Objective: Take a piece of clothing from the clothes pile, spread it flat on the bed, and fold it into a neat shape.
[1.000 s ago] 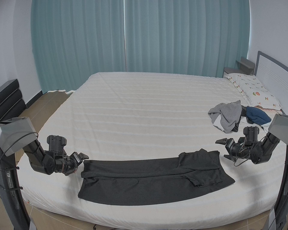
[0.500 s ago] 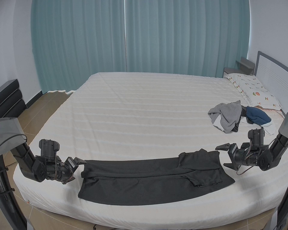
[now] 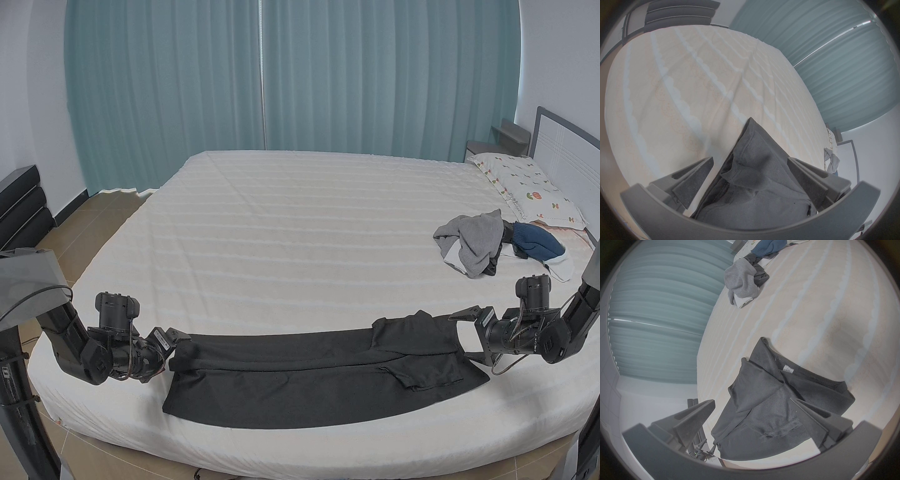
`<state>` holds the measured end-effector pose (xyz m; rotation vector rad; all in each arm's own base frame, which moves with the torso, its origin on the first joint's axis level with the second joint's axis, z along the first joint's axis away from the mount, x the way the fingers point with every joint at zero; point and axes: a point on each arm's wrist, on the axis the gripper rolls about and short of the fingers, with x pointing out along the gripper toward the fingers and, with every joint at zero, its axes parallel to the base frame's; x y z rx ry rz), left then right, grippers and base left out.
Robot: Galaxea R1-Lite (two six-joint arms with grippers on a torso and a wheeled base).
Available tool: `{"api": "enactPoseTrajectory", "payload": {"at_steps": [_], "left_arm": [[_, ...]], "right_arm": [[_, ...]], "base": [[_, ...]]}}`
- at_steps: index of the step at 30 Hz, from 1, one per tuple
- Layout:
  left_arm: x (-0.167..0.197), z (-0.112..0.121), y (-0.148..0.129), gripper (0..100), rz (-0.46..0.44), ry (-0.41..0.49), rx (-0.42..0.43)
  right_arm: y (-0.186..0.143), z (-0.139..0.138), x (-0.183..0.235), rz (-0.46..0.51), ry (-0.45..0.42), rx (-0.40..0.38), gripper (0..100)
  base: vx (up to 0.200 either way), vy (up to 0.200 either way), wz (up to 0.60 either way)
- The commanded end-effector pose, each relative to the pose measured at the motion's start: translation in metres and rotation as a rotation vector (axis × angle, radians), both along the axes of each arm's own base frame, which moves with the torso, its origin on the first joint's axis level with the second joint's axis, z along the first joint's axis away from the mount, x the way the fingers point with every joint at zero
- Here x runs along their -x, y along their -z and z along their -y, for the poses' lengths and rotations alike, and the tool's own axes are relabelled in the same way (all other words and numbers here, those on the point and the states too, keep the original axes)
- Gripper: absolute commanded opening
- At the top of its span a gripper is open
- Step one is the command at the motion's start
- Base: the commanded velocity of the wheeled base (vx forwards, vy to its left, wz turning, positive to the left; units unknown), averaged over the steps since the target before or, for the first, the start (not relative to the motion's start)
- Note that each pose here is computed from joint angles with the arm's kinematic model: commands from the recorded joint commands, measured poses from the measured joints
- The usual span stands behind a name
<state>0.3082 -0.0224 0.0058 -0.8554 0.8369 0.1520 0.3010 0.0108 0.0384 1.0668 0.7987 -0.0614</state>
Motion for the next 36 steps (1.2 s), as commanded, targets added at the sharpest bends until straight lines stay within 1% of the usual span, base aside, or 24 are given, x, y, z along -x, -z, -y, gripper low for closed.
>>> {"api": "enactPoseTrajectory", "payload": {"at_steps": [1,2,4,7,9,11,15,19,23,27,28,30,32,33,36], "left_arm": [[-0.009,0.009,0.014,0,-0.009,0.000,-0.031],[-0.009,0.009,0.014,0,-0.009,0.000,-0.031],[-0.011,0.011,0.014,0,0.000,-0.018,-0.060],[-0.012,0.010,0.012,0,0.010,-0.034,-0.071],[-0.013,0.008,0.010,0,0.019,-0.047,-0.077],[-0.013,0.008,0.007,0,0.029,-0.048,-0.077],[-0.013,0.008,0.006,0,0.035,-0.048,-0.076],[-0.014,0.008,0.004,0,0.058,-0.049,-0.073],[-0.014,0.008,0.004,0,0.079,-0.050,-0.071],[-0.014,0.008,0.003,0,0.087,-0.051,-0.071],[-0.014,0.008,0.003,0,0.087,-0.051,-0.071],[-0.014,0.008,0.003,0,0.087,-0.052,-0.070],[-0.014,0.008,0.003,0,0.087,-0.052,-0.070],[-0.014,0.008,0.003,0,0.088,-0.052,-0.070],[-0.014,0.008,0.002,0,0.088,-0.052,-0.070]], "right_arm": [[-0.001,-0.016,0.001,-0.002,-0.011,0.020,100],[-0.001,-0.016,0.001,-0.002,-0.011,0.020,100],[-0.001,-0.023,0.003,-0.005,-0.020,0.019,100],[-0.001,-0.026,0.002,-0.005,-0.014,0.026,100],[-0.001,-0.028,-0.003,0.014,0.003,0.049,100],[-0.004,-0.029,-0.006,0.032,0.000,0.054,100],[-0.009,-0.029,-0.017,0.073,-0.038,0.110,100],[-0.007,-0.031,-0.017,0.021,-0.051,0.142,100],[-0.005,-0.032,-0.015,-0.002,-0.055,0.141,100],[0.000,-0.036,-0.012,-0.058,-0.067,0.141,100],[0.002,-0.038,-0.011,-0.086,-0.066,0.137,100],[0.008,-0.043,-0.013,-0.113,-0.049,0.124,100],[0.010,-0.045,-0.015,-0.117,-0.036,0.120,100],[0.017,-0.049,-0.019,-0.133,-0.010,0.124,100],[0.021,-0.054,-0.026,-0.134,0.003,0.125,100]], "base": [[0.000,0.000,0.00],[0.000,0.000,0.00],[0.000,0.000,0.00],[0.000,0.000,0.00],[0.000,0.000,0.00],[0.000,0.000,0.00],[0.000,0.000,0.00],[0.000,0.000,0.00],[0.000,0.000,0.00],[0.000,0.000,0.00],[0.000,0.000,0.00],[0.000,0.000,0.00],[0.000,0.000,0.00],[0.000,0.000,0.00],[0.000,0.000,0.00]]}}
